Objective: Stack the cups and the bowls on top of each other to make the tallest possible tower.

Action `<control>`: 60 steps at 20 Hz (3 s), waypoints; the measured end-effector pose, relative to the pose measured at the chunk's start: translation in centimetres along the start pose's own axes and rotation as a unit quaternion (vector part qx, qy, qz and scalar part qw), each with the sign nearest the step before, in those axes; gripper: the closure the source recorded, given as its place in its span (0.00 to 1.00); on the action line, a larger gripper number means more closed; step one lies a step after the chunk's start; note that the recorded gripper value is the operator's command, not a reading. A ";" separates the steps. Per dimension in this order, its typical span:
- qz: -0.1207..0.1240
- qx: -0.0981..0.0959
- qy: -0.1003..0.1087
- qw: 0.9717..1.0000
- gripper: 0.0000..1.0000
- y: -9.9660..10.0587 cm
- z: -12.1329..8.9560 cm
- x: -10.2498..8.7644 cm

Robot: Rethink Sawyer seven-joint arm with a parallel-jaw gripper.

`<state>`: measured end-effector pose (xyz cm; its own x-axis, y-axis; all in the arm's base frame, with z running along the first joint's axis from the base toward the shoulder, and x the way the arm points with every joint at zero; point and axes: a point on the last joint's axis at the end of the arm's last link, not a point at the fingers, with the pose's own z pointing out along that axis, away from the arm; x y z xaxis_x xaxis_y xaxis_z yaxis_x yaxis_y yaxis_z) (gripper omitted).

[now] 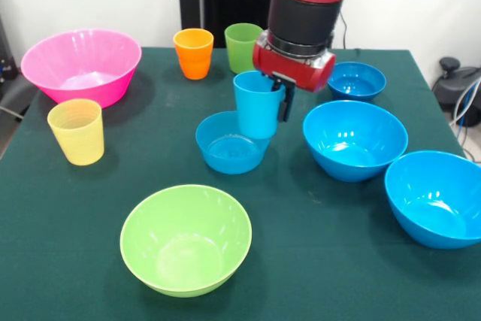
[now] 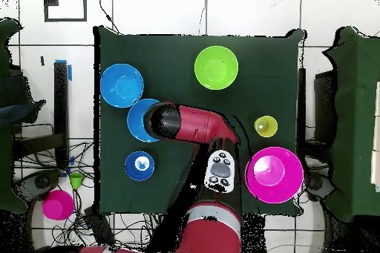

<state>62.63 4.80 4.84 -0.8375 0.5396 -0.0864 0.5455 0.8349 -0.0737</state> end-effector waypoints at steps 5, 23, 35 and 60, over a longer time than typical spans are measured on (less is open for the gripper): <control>0.000 0.006 0.006 1.000 1.00 -0.8 0.9 0.1; -0.018 0.032 0.045 0.998 1.00 -1.9 5.8 3.0; -0.019 0.034 0.048 0.998 1.00 -1.9 6.0 3.1; -0.039 0.039 0.027 0.998 1.00 -2.4 6.0 1.1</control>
<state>60.55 2.73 -1.00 -0.8768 0.4803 -0.0234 0.4778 0.8648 -0.1546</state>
